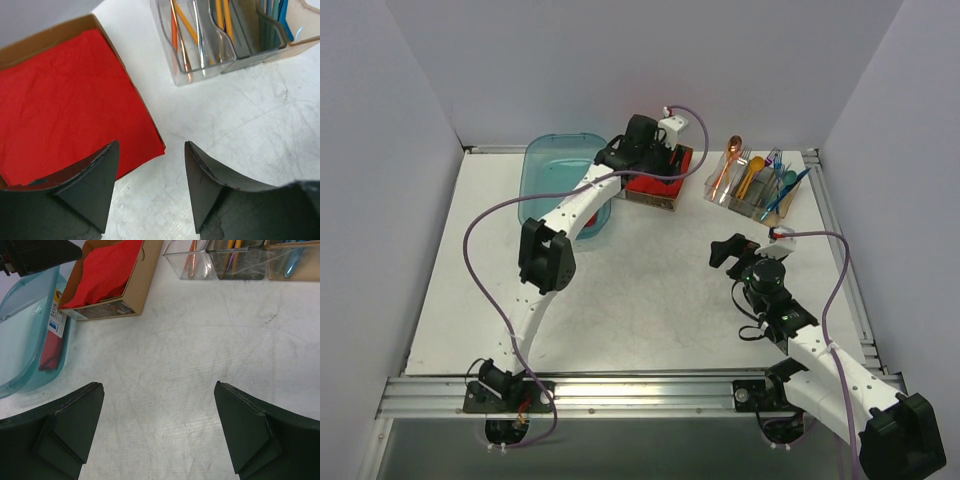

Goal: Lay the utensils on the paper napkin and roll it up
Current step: Pick up the napkin from the container.

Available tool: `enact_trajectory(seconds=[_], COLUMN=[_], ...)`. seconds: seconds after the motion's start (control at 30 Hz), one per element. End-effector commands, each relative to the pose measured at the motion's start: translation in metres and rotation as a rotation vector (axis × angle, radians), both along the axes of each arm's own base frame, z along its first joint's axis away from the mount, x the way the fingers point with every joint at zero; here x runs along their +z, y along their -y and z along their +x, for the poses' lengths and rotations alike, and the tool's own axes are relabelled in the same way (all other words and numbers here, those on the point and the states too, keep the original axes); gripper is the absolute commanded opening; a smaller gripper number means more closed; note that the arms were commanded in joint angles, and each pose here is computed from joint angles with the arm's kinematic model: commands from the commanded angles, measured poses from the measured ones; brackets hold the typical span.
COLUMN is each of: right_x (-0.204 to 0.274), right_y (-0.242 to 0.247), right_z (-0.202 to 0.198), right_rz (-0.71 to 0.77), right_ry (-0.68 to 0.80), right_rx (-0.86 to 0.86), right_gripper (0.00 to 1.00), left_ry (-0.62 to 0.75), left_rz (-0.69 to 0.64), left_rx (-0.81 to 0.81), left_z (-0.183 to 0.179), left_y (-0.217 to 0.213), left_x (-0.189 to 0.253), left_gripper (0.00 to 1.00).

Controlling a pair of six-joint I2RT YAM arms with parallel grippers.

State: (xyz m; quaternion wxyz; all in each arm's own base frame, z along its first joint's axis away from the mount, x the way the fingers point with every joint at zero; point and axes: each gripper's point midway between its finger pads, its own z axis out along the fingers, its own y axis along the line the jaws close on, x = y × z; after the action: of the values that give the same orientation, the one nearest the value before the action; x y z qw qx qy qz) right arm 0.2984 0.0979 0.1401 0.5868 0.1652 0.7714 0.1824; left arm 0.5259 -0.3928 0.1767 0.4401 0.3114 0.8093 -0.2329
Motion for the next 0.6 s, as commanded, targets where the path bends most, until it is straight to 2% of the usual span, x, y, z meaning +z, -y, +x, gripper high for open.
enact_trajectory(seconds=[0.0,0.4,0.57], right_x=[0.017,0.016,0.015], right_y=[0.001,0.002,0.002], right_z=[0.007,0.008,0.008], right_rz=[0.012,0.009,0.011], right_ry=[0.049,0.045,0.044], right_rx=[-0.01,-0.014,-0.011], right_gripper=[0.99,0.99,0.99], left_ry=[0.04,-0.001,-0.004], left_rz=[-0.005,0.039,0.062], left_rx=[-0.064,-0.056,-0.046], left_z=[-0.004,-0.002,-0.001], left_y=[0.017,0.018,0.017], left_x=[0.013,-0.017,-0.025], left_gripper=[0.63,0.63,0.55])
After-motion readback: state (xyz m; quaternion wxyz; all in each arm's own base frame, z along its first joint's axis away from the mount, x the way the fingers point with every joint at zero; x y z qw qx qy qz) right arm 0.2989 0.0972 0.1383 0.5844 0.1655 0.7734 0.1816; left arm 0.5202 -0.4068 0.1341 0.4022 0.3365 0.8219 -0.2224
